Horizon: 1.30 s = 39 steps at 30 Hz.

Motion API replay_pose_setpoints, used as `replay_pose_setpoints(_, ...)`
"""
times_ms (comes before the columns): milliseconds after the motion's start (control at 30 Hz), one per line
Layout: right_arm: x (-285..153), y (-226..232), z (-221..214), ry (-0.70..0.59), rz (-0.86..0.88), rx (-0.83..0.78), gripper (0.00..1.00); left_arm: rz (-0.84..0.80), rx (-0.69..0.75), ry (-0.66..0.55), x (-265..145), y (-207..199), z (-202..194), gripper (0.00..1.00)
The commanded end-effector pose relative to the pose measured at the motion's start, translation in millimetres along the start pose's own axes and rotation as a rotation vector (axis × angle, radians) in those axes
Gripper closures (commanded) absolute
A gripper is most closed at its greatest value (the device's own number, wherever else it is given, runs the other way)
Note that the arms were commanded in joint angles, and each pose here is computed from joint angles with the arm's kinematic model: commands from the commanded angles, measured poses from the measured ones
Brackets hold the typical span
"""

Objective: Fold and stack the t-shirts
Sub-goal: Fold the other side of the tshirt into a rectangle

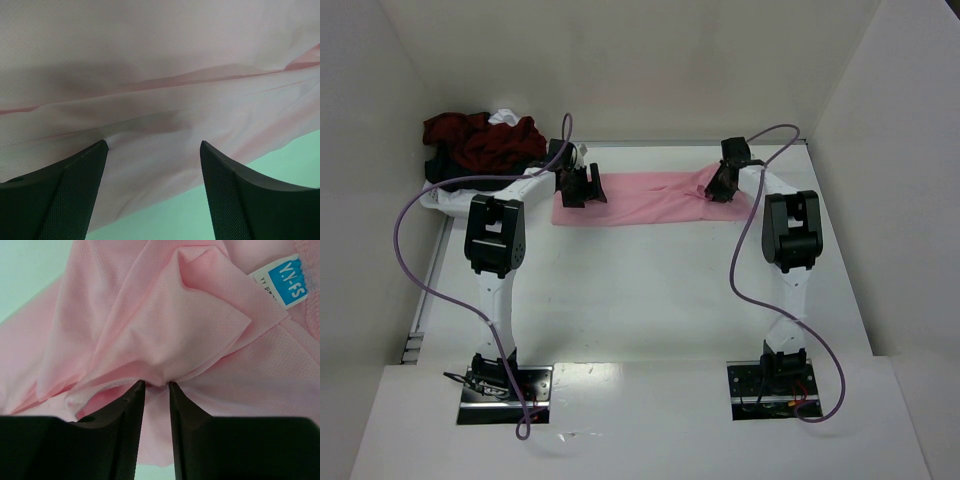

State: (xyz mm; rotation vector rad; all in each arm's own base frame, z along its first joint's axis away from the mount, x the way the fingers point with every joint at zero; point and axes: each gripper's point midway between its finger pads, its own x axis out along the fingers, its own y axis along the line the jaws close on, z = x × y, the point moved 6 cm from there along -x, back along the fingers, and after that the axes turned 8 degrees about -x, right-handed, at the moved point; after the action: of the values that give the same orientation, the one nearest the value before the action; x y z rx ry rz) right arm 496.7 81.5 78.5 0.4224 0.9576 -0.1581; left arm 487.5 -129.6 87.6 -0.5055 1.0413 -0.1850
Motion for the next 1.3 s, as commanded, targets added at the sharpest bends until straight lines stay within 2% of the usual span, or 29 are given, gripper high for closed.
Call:
replay_pose_setpoints(0, 2, 4, 12, -0.052, 0.010, 0.031, 0.69, 0.036, 0.006, 0.031, -2, 8, -5, 0.18)
replay_pose_setpoints(100, 2, 5, 14, -0.060, 0.015, 0.031, 0.77, 0.036, 0.006, 0.031, -2, 8, -5, 0.18)
replay_pose_setpoints(200, 6, 7, 19, -0.074, 0.012, 0.032, 0.79, 0.036, 0.015, 0.031, -2, 9, -5, 0.18)
replay_pose_setpoints(367, 12, 13, 32, -0.092, 0.012, 0.024, 0.94, 0.040, 0.012, 0.039, 1, 11, -7, 0.18)
replay_pose_setpoints(667, 25, 31, 66, -0.142, 0.038, -0.010, 0.97, 0.036, 0.009, 0.050, 2, 12, -10, 0.18)
replay_pose_setpoints(733, 20, 38, 83, -0.188, 0.049, -0.020, 0.88, 0.032, -0.001, 0.059, 4, 16, -10, 0.18)
replay_pose_setpoints(767, 20, 40, 86, -0.197, 0.053, -0.029, 0.77, 0.032, -0.001, 0.059, 4, 16, -10, 0.18)
replay_pose_setpoints(800, 21, 43, 89, -0.204, 0.074, -0.030, 0.62, 0.032, -0.001, 0.059, 4, 16, -10, 0.18)
replay_pose_setpoints(867, 16, 51, 97, -0.221, 0.109, -0.044, 0.45, 0.024, 0.008, 0.064, 4, 16, -11, 0.18)
replay_pose_setpoints(933, 12, 55, 101, -0.230, 0.132, -0.046, 0.34, 0.024, 0.008, 0.064, 4, 16, -11, 0.18)
replay_pose_setpoints(1033, 2, 57, 102, -0.236, 0.146, -0.047, 0.25, 0.027, 0.005, 0.071, 3, 17, -12, 0.18)
replay_pose_setpoints(1100, -8, 57, 103, -0.248, 0.152, -0.047, 0.24, 0.019, 0.011, 0.055, -1, 12, -7, 0.18)
replay_pose_setpoints(1200, -32, 54, 99, -0.271, 0.155, -0.045, 0.24, 0.001, 0.035, 0.018, -17, 1, 4, 0.11)
replay_pose_setpoints(1233, -27, 39, 85, -0.239, 0.119, -0.038, 0.24, -0.005, 0.048, 0.006, -22, -2, 7, 0.05)
replay_pose_setpoints(1267, -50, 42, 92, -0.288, 0.146, -0.037, 0.24, -0.016, 0.070, -0.018, -29, -7, 14, 0.03)
